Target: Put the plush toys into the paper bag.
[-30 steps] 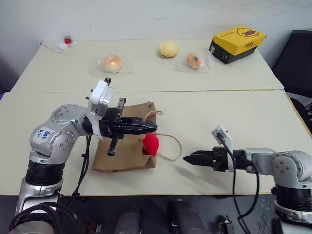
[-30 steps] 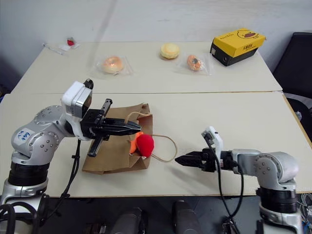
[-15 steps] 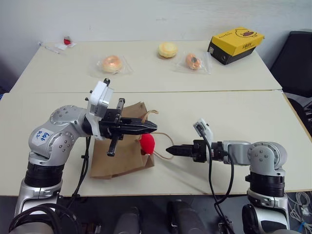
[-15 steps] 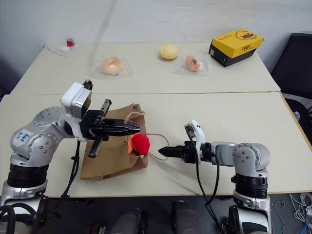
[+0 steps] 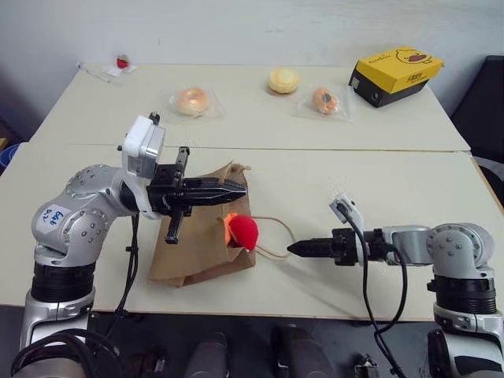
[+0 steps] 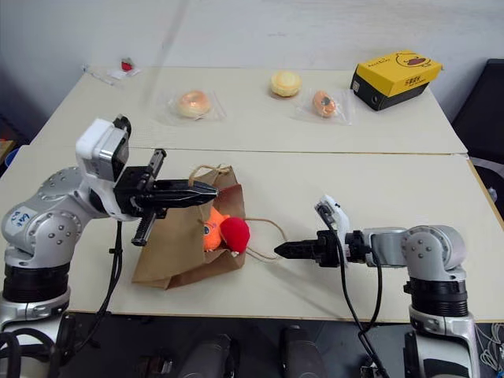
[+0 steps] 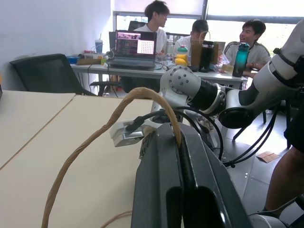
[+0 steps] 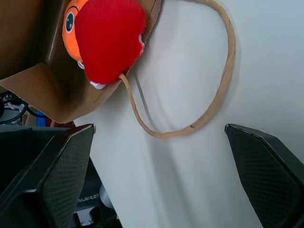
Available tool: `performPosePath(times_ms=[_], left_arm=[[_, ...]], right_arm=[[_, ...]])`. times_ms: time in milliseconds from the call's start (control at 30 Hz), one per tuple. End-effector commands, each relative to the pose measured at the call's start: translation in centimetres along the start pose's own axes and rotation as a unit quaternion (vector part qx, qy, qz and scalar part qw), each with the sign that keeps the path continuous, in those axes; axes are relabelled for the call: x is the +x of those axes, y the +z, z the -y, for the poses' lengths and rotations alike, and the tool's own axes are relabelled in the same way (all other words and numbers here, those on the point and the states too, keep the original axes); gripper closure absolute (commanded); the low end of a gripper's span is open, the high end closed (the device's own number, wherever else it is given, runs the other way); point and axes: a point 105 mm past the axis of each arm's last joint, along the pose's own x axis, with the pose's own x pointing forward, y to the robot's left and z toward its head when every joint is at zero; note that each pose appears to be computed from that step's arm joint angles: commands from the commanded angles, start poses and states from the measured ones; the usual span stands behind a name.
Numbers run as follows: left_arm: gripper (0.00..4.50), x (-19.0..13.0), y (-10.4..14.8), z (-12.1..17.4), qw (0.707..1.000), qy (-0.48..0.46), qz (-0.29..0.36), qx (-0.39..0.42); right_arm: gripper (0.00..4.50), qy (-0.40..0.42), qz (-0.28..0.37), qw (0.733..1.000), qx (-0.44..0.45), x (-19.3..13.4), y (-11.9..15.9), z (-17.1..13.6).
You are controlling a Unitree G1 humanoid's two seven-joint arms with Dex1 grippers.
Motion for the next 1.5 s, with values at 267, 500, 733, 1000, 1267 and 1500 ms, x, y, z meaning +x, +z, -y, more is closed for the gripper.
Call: performPosePath(times_ms=[267, 500, 733, 1000, 1267, 1500], left_arm=[[4.50, -0.1, 1.3, 0.0, 1.000, 0.002, 0.009, 0.028], [4.50, -0.1, 1.1, 0.2, 0.999, 0.005, 0.002, 0.032], [4.50, -0.2, 0.8, 0.5, 0.999, 0.008, -0.001, 0.031], [4.50, -0.2, 0.2, 0.1, 1.000, 0.008, -0.004, 0.030], [4.50, -0.9, 0.6, -2.4, 0.997, 0.067, 0.027, 0.042], [4.50, -0.7, 1.7, -6.9, 0.978, 0.160, 0.059, 0.118]], right_arm=[[0.03, 0.023, 0.007, 0.997, 0.074, 2.8, 0.1, -0.1], [0.40, 0.047, 0.038, 0.993, 0.097, 4.2, 1.7, -0.8], [2.77, 0.051, 0.108, 0.989, 0.089, 3.0, 3.9, -0.9], [4.49, 0.071, 0.204, 0.976, 0.016, -0.6, 6.3, -2.6], [4.49, 0.104, 0.333, 0.930, -0.118, -6.5, 10.6, -7.6], [4.49, 0.121, 0.348, 0.907, -0.204, -7.3, 11.7, -11.5]])
